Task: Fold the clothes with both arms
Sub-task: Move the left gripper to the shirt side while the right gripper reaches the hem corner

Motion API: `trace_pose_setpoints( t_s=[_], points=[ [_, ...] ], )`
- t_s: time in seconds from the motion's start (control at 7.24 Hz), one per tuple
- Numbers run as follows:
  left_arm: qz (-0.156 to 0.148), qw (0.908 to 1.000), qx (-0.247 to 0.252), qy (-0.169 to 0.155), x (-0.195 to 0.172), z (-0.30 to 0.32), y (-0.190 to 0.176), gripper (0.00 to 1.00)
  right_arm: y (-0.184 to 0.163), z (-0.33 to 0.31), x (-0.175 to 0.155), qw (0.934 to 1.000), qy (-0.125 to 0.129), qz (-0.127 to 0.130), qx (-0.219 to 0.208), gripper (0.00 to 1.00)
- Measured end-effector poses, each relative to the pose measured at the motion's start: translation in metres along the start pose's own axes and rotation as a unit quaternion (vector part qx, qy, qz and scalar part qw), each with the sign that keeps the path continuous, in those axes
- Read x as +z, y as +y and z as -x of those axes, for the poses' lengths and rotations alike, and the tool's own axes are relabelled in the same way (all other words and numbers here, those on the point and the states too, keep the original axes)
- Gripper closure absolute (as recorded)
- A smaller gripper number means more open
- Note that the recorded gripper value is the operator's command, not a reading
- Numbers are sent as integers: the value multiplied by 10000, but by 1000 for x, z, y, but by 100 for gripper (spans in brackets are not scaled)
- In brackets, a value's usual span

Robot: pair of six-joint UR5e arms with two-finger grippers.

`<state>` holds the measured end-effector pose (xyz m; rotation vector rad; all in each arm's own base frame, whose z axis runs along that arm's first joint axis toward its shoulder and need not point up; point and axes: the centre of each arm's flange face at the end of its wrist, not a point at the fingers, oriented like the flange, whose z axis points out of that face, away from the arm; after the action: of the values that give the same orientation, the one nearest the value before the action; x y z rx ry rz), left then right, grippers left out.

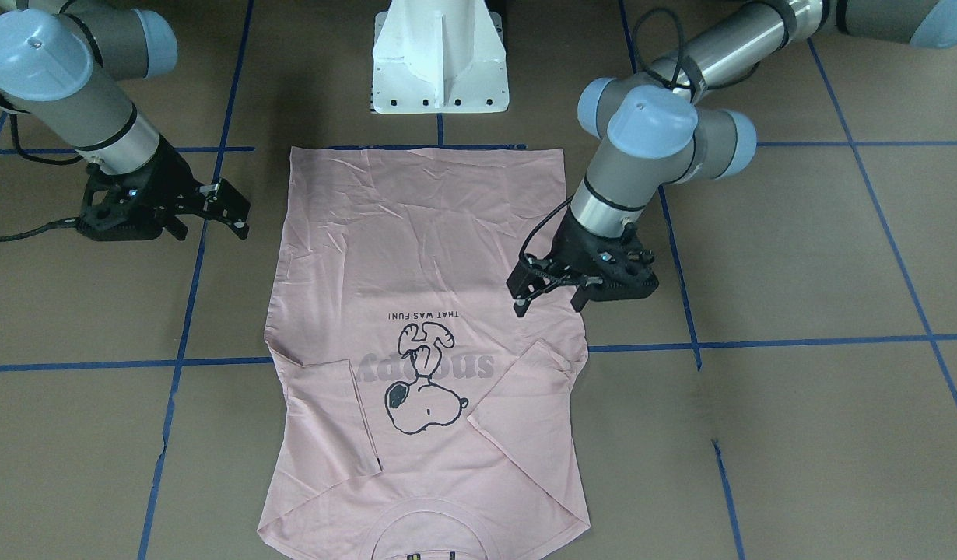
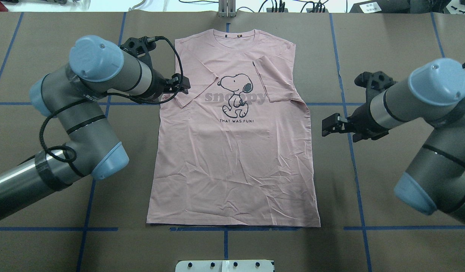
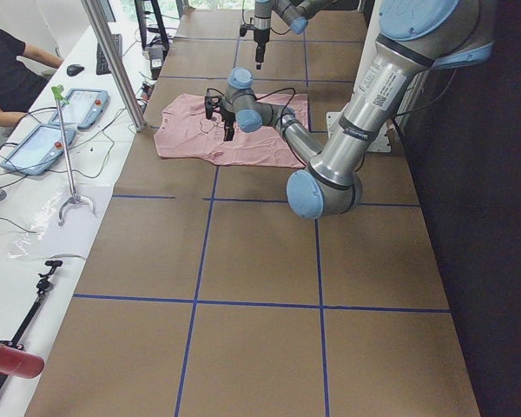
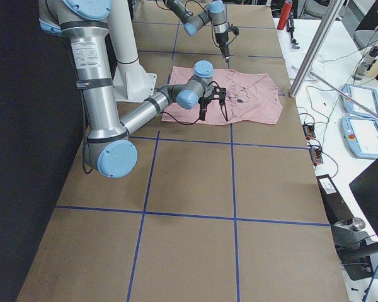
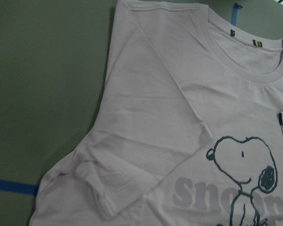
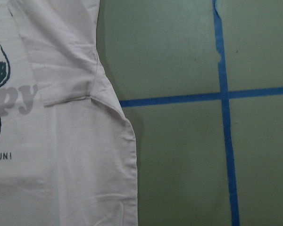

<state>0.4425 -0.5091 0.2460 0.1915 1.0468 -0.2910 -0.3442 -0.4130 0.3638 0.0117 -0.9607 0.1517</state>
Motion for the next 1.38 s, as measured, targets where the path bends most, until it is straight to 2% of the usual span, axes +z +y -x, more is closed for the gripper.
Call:
trace_pose_setpoints(
  t_s=[0.14, 0.41, 0.69, 0.97, 1.38],
  points=[
    [86, 9998, 149, -117, -20, 18, 22, 0, 45, 9, 21, 10000, 19, -43, 71, 0],
    [150, 9994, 260, -167, -43, 41, 42, 0, 125, 28, 58, 9996, 148, -140, 176, 0],
    [174, 9993, 279, -162, -47, 44, 47, 0, 179, 22, 87, 9989, 395, -238, 105, 0],
    [176, 9993, 279, -163, -47, 44, 48, 0, 196, 18, 98, 9984, 506, -237, 58, 0],
    [187, 9993, 279, -161, -46, 44, 49, 0, 200, 17, 100, 9983, 537, -211, 40, 0]
  ],
)
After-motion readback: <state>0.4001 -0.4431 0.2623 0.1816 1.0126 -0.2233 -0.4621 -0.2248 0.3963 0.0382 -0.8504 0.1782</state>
